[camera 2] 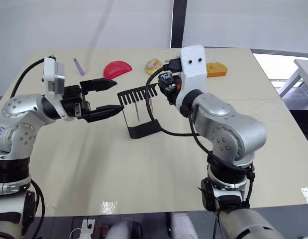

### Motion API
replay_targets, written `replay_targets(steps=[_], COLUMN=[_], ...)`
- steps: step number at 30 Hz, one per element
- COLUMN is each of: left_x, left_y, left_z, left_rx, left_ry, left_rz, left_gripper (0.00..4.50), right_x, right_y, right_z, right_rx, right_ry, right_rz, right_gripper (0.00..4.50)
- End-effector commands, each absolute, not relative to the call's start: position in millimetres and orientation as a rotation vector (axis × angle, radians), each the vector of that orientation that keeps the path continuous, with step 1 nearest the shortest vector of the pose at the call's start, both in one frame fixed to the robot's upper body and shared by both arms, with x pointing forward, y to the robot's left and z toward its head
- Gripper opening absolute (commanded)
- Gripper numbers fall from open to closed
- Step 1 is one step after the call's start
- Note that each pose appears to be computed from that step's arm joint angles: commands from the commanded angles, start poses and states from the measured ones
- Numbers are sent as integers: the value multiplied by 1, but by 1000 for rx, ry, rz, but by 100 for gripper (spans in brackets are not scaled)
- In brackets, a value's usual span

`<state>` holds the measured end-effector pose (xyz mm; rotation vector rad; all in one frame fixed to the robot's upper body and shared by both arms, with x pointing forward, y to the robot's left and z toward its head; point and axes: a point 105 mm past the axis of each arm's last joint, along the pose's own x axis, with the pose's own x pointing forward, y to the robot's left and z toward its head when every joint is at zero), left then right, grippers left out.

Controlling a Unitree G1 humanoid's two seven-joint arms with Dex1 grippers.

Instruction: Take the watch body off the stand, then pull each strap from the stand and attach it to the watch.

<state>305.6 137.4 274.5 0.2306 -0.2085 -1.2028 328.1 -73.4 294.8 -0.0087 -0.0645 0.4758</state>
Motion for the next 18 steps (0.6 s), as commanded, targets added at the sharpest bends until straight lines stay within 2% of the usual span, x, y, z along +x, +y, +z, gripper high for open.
replay_targets(steps=[1, 5, 11, 14, 18], left_x=[292, 277, 249, 247, 247], left_y=[128, 119, 104, 98, 93], left_z=[289, 288, 268, 254, 245], left_rx=[273, 270, 258, 278, 293], left_ry=[-271, -254, -181, -161, -157], left_rz=[-1264, -1350, -1498, -1520, -1531], left_gripper=[450, 450, 450, 450, 450], right_x=[310, 292, 273, 267, 268], right_y=[-85, -120, -181, -200, -217], right_z=[317, 304, 253, 213, 178], right_rx=[-9, -32, -94, -115, -136], right_ry=[-161, -112, 64, 171, 235], right_rz=[517, 520, 381, 322, 259], right_gripper=[166, 166, 166, 166, 166])
